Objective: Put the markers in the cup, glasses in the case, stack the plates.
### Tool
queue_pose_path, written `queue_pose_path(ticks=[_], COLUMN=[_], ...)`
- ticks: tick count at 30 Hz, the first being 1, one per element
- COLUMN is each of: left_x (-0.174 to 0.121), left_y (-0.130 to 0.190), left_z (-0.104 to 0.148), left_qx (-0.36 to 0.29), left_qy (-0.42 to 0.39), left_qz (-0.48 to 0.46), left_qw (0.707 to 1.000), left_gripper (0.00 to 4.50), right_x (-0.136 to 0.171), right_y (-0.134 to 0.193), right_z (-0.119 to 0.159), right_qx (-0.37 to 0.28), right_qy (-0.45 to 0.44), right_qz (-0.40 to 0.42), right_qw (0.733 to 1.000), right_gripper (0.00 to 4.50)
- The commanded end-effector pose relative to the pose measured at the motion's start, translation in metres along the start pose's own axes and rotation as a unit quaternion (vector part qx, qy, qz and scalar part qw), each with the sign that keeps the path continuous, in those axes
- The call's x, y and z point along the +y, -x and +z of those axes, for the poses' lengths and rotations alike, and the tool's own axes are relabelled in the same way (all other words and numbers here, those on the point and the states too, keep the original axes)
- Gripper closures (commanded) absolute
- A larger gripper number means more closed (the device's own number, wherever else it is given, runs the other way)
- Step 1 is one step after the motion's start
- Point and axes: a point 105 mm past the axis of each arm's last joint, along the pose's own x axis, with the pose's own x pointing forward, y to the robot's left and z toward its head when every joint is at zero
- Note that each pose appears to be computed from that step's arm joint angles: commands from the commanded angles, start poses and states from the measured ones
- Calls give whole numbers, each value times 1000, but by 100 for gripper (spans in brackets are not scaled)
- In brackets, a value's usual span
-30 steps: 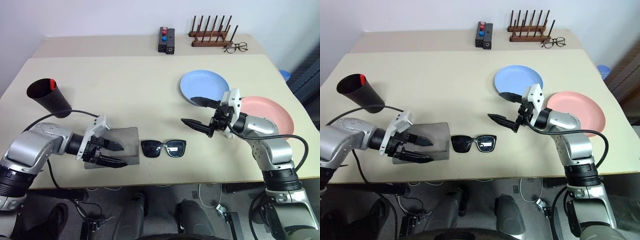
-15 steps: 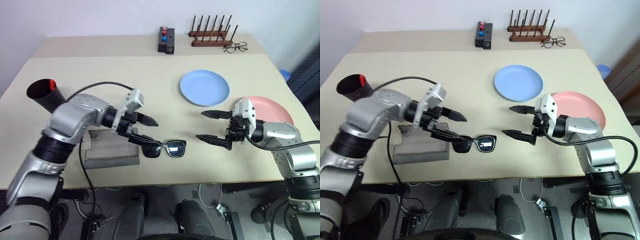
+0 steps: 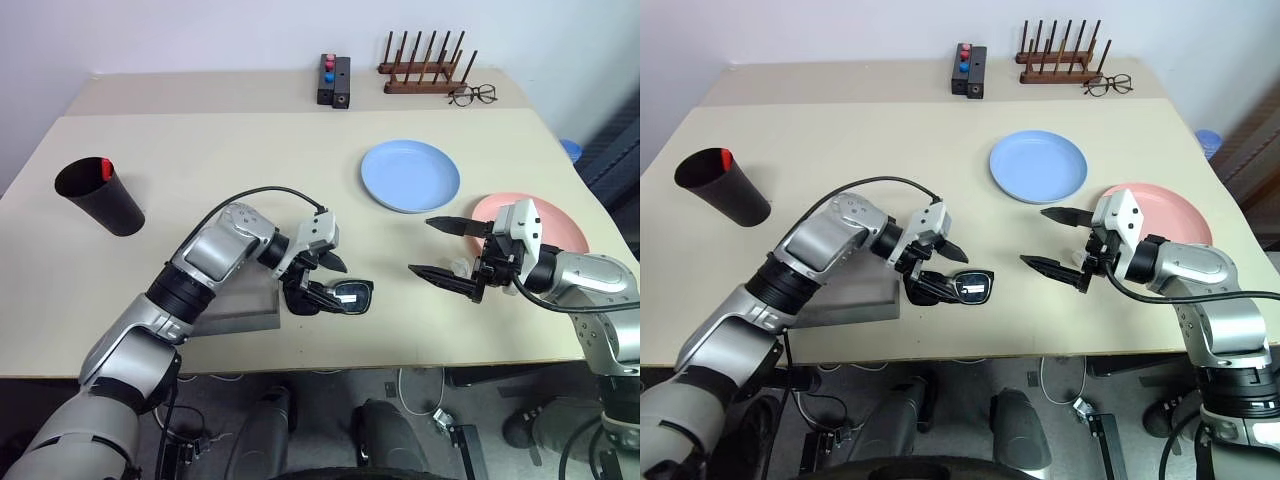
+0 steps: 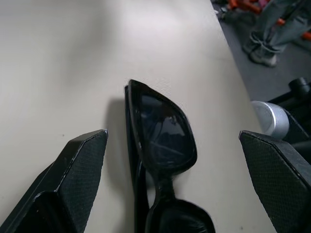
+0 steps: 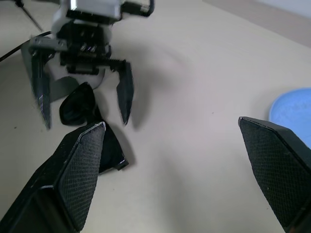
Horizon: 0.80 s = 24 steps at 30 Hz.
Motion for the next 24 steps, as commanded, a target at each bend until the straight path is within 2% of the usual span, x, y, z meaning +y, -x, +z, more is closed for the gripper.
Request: queue_pose_path(ticks=[1, 3, 6, 11, 16, 19, 21, 24], left_x=[-2, -3, -3, -1, 1, -1, -2, 0], left_y=[0, 0, 0, 1, 6, 10, 11, 12], left_z=[-8, -15, -18, -19, -11, -4, -5, -10], left_qx=[17, 20, 24, 33, 10, -10, -6, 7], left_qy=[-12, -11, -12, -18, -3, 22, 24, 17], left_qz=[-1, 3, 6, 10, 12, 0, 1, 7], left_qw=[1000, 1000, 1000, 999, 1000, 1000, 1000, 1000], left_gripper=[53, 128, 273, 273, 273, 359, 444, 444], right_x=[0, -1, -2, -1, -2, -4, -5, -5], right_y=[1, 1, 0, -4, -7, -7, -8, -8], right_z=[15, 14, 12, 12, 10, 10, 10, 10], right_qx=[-23, -23, -25, -30, -31, -30, -31, -31], right_qy=[21, 21, 20, 19, 19, 21, 22, 23], right_qz=[-6, -10, -14, -14, -15, -19, -20, -22], right_qw=[1000, 999, 999, 999, 999, 999, 999, 999], right_gripper=[0, 0, 0, 0, 0, 0, 0, 0])
